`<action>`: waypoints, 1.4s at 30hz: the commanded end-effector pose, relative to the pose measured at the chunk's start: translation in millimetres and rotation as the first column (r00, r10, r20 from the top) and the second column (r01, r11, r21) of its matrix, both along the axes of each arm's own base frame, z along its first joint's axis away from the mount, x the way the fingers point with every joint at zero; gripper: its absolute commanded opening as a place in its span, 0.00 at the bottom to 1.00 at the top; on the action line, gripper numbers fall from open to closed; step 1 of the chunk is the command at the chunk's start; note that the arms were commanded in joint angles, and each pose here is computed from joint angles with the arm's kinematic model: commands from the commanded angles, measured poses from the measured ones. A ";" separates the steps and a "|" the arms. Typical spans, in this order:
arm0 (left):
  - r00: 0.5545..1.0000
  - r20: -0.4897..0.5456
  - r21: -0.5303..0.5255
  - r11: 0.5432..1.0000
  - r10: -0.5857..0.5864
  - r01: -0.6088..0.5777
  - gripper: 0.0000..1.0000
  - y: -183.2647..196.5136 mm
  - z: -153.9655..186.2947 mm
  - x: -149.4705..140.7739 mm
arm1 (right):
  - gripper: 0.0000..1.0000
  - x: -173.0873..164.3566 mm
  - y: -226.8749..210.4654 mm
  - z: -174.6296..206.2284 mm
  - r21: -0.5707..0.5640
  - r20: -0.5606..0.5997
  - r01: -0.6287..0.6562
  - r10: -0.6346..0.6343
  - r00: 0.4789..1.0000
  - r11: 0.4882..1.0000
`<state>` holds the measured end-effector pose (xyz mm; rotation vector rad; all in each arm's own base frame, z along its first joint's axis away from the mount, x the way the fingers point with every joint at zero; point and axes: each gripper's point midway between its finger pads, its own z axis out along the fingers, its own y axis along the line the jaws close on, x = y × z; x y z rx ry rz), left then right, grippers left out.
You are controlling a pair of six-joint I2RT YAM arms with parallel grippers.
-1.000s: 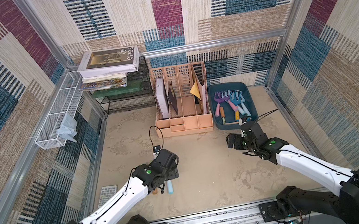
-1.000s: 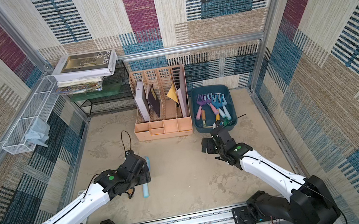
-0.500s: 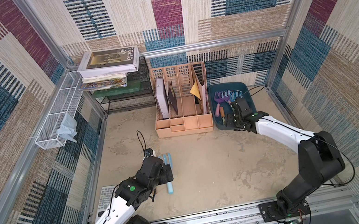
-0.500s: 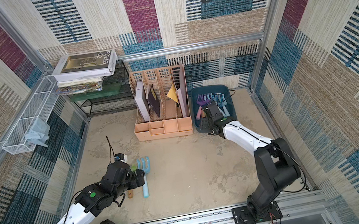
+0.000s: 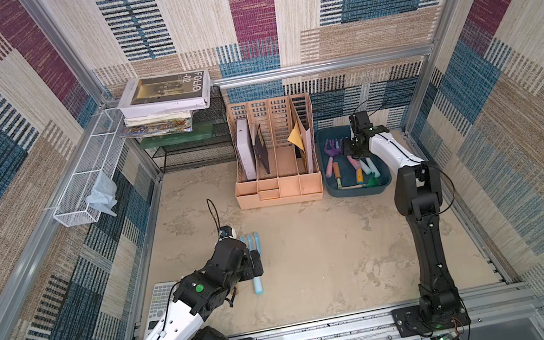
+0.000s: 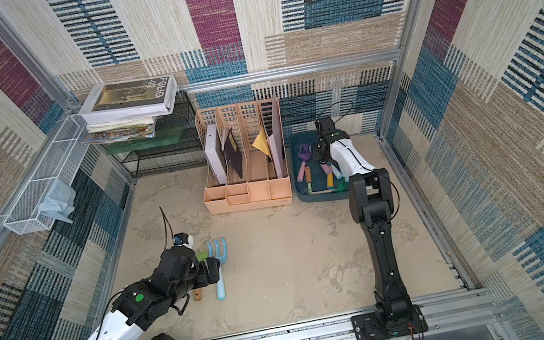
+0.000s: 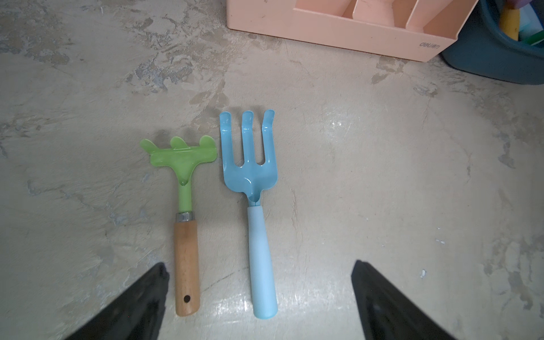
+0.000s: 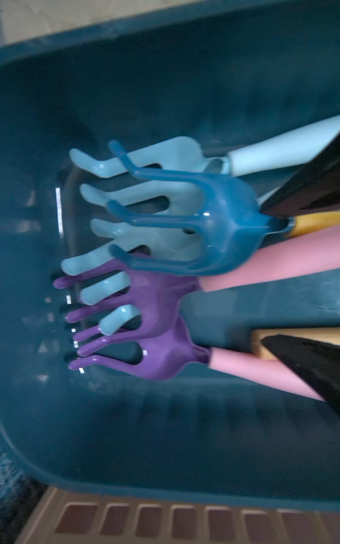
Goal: Take the hand rake out of the storage box
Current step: Pick up the rake from the storage box.
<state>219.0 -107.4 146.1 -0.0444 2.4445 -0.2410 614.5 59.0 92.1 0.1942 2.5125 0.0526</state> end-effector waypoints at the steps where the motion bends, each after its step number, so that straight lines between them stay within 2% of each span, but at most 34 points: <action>1: 1.000 0.013 0.010 1.000 0.006 -0.007 1.00 1.5 1.7 3.1 | 0.61 -7.1 8.6 -19.0 0.032 -0.085 -0.056 0.058 0.995 0.998; 10: 1.000 0.000 0.026 1.000 0.014 -0.014 1.00 2.6 -2.4 4.7 | 0.54 -21.0 9.2 -52.0 0.044 -0.156 -0.048 0.054 0.986 0.998; 13: 1.000 -0.001 0.026 1.000 0.013 -0.013 1.00 2.5 -2.8 4.9 | 0.55 -24.3 9.6 -54.9 0.049 -0.164 -0.047 0.055 0.985 0.998; 16: 1.000 0.001 0.026 1.000 0.014 -0.014 1.00 2.8 -2.5 4.7 | 0.43 -25.2 11.2 -49.2 0.047 -0.157 -0.045 0.052 0.986 0.998; 23: 1.000 -0.005 0.032 0.999 0.018 -0.018 1.00 3.8 -4.4 4.8 | 0.22 -31.9 19.2 0.5 0.048 -0.066 -0.045 0.049 0.997 0.998; 31: 1.000 -0.003 0.028 0.999 0.017 -0.017 1.00 3.0 -4.0 5.2 | 0.17 -54.7 29.2 52.0 0.054 0.045 -0.059 0.057 0.997 0.997; 34: 1.000 -0.005 0.029 0.999 0.019 -0.019 1.00 3.5 -4.3 5.1 | 0.11 -65.0 28.9 65.5 0.070 0.068 -0.051 0.046 0.997 0.996; 38: 1.000 -0.004 0.029 0.999 0.020 -0.020 1.00 4.1 -4.5 4.8 | 0.08 -95.8 45.7 97.7 0.099 0.157 -0.086 0.070 0.985 0.991; 42: 1.000 0.002 0.031 0.999 0.026 -0.026 1.00 5.4 -3.3 5.0 | 0.05 -164.5 67.8 112.1 0.077 0.216 -0.043 0.025 0.976 0.996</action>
